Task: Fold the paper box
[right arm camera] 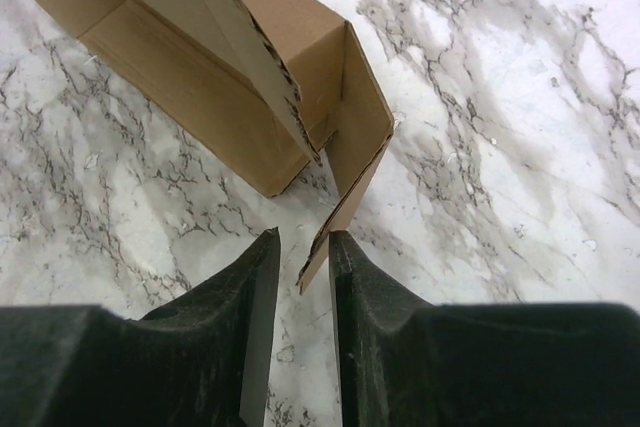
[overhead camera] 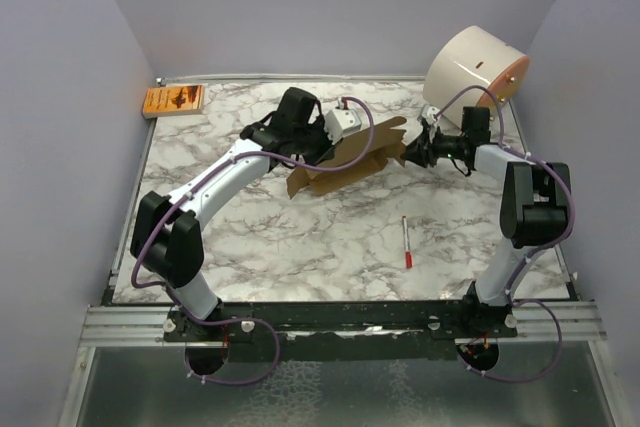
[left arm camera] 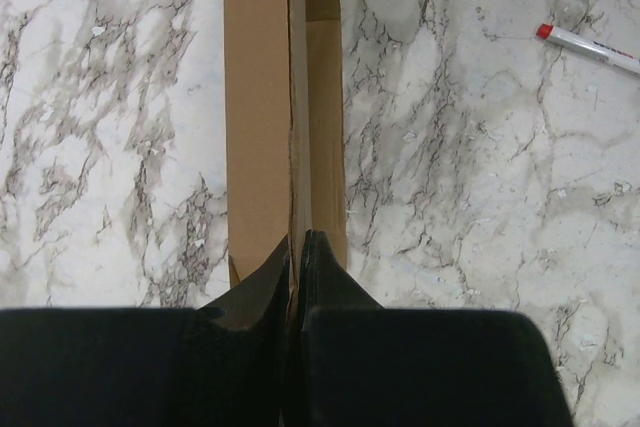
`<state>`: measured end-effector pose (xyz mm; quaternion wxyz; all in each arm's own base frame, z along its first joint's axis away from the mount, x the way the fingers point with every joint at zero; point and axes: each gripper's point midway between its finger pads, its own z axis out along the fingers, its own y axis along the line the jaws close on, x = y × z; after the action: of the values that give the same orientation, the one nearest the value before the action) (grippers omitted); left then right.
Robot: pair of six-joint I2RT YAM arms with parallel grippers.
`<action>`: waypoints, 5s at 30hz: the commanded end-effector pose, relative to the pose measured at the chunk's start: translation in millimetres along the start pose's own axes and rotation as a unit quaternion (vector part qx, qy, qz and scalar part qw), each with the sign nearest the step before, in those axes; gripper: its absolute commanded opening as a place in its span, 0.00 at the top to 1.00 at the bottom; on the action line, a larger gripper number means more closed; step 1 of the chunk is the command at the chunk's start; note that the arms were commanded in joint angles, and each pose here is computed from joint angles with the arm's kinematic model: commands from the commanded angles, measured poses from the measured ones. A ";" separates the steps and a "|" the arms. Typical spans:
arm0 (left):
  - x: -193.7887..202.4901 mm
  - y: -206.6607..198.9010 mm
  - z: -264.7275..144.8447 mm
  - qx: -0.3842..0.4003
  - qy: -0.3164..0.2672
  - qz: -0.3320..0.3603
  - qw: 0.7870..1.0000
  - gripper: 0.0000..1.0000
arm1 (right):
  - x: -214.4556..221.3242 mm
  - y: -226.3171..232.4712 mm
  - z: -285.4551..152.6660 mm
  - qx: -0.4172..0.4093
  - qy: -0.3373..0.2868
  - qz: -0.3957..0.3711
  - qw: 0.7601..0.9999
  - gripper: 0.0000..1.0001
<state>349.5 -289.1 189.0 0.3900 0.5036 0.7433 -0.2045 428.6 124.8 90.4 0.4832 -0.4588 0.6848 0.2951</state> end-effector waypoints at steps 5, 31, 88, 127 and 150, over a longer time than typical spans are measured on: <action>-13.7 -5.6 -9.3 -0.003 -0.015 -0.001 1.000 1.00 | -21.7 -11.4 -3.5 0.040 -0.016 -0.037 0.998 0.89; -14.5 41.9 -18.6 -0.137 -0.011 0.009 0.990 1.00 | -52.3 -5.0 34.8 0.161 -0.052 0.040 0.985 0.99; -10.4 4.7 -11.2 -0.063 -0.009 0.045 0.997 1.00 | -87.3 -4.3 -36.5 -0.048 -0.074 -0.064 0.994 0.52; -11.6 0.0 -13.8 -0.062 -0.015 0.048 0.997 1.00 | -37.5 -20.3 45.5 -0.110 -0.028 0.065 0.991 0.85; -6.7 -6.5 -14.7 -0.050 -0.016 0.048 0.997 1.00 | -46.5 14.1 38.9 -0.106 -0.111 -0.020 0.988 0.57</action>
<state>349.6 -281.1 189.4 0.4233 0.5055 0.7393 -0.1369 432.0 171.8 87.3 0.4380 -0.4344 0.6584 0.4313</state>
